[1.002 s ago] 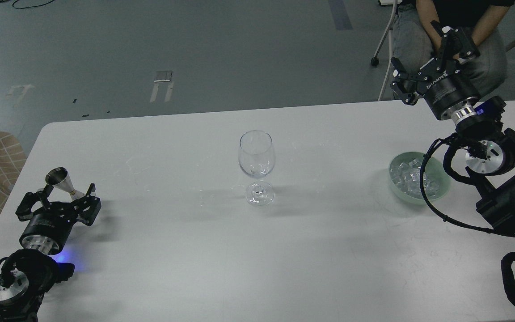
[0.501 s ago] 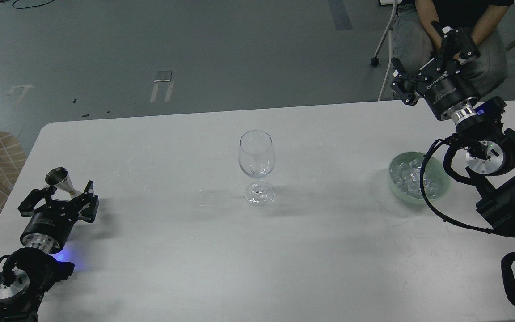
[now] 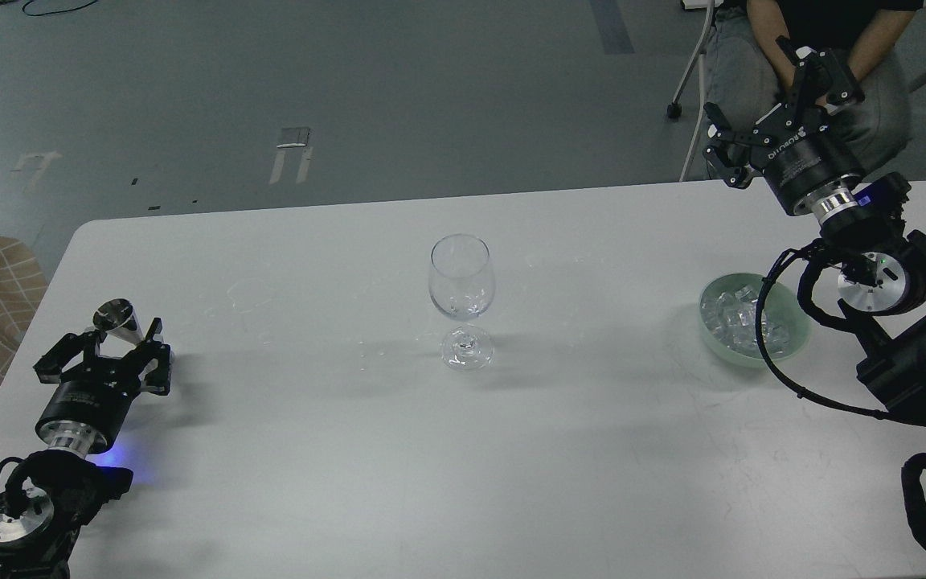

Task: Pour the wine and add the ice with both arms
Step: 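Close the left gripper on the metal jigger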

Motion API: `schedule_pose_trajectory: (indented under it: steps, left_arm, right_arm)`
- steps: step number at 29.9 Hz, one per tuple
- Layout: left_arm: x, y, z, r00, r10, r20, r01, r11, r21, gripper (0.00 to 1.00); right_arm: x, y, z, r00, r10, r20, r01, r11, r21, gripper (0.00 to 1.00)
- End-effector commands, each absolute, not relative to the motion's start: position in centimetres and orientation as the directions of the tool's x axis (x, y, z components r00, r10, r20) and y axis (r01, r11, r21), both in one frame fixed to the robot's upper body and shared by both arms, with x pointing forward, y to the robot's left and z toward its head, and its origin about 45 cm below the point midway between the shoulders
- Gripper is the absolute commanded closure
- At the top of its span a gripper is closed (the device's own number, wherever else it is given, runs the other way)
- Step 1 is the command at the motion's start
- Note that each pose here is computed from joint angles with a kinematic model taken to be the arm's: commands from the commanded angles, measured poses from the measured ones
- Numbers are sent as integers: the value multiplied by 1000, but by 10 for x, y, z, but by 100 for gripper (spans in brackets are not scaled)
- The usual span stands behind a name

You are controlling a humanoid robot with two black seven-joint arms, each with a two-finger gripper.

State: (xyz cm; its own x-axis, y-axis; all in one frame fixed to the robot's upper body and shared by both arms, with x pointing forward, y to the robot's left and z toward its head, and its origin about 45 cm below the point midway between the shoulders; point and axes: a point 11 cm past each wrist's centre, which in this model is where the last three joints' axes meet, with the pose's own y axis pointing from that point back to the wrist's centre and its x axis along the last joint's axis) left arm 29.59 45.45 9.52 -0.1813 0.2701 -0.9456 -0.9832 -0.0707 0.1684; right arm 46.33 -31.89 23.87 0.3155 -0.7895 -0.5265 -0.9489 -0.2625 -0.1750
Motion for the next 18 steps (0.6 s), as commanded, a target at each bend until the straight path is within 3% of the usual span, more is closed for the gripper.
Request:
schedule_pose_trajectory:
  steps: [1,9,18]
  left_arm:
    - [298,455,95,-184,270,-945,-983,-73,170,42]
    - [297,456,91,-196,268,-943,-980,-79,182,44]
    - [297,453,88,-201,268,-942,-979,-74,188,55]
  right_arm:
    - [463,-319,239,315,-789,-528,-949,-262,-176,0]
    - [463,-319,239,315,-789,-528,-949,-261,-176,0]
    - [463,-319,239,315,-789,-528,-949,-261,-176,0]
